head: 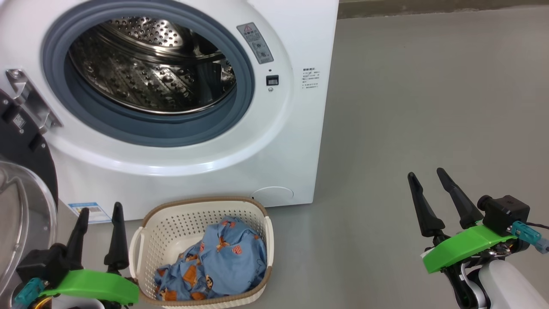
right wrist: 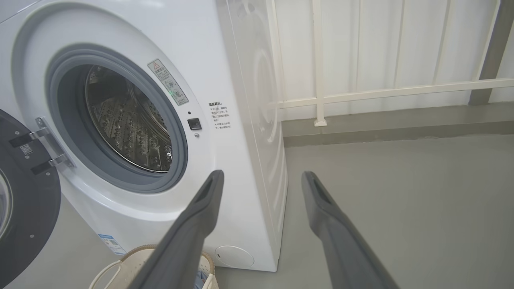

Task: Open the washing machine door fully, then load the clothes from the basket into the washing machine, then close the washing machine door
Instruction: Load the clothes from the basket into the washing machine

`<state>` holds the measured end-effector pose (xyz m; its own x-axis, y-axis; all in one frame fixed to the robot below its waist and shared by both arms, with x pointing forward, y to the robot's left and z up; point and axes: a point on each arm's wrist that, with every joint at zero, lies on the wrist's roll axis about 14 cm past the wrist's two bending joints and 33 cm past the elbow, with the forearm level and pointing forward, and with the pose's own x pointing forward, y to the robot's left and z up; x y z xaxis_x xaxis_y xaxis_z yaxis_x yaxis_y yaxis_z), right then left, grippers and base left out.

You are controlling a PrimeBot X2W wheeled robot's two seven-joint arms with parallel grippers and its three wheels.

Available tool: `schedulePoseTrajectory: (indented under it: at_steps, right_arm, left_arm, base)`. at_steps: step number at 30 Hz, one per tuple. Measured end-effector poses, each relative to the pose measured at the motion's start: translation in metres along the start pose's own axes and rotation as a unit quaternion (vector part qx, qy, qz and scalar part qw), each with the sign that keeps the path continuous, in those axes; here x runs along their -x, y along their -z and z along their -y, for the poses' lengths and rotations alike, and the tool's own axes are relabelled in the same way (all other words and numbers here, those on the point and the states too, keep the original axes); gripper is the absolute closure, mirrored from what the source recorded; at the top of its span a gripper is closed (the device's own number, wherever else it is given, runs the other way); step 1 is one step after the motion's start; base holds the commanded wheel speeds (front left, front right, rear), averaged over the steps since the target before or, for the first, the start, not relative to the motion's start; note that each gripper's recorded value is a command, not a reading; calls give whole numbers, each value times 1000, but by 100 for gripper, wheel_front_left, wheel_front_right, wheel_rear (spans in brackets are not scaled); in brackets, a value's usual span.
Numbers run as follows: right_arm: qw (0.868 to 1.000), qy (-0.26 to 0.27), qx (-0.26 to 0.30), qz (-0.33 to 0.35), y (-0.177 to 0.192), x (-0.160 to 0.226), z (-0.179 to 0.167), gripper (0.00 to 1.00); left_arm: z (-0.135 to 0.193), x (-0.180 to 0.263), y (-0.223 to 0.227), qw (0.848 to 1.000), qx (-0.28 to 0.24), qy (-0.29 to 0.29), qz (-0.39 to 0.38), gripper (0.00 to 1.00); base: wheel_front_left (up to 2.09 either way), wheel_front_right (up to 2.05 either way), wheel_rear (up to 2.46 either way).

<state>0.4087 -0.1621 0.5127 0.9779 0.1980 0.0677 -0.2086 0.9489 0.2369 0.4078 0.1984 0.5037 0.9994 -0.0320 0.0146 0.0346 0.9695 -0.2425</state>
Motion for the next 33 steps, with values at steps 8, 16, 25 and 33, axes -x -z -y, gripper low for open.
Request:
schedulePoseTrajectory:
  at_steps: [8,16,25,33]
  right_arm:
    - [1000,-2,-1,-3,2,-2,-1,0]
    - [1000,-3,-2,-8,6,-3,-2,0]
    - [1000,-1,-2,-9,7,-3,0,0]
    - [1000,1,-2,-8,6,-2,1,0]
  left_arm:
    - [-4,1,0,1000,-3,-5,0,0]
    - [-7,0,1,1000,-1,-11,-1,0]
    - [-6,-1,1,1000,2,-9,1,0]
    - [-3,-2,1,1000,3,-6,2,0]
  base:
    - [73,-73,0]
    - [62,-62,0]
    - [9,-9,0]
    - [0,0,0]
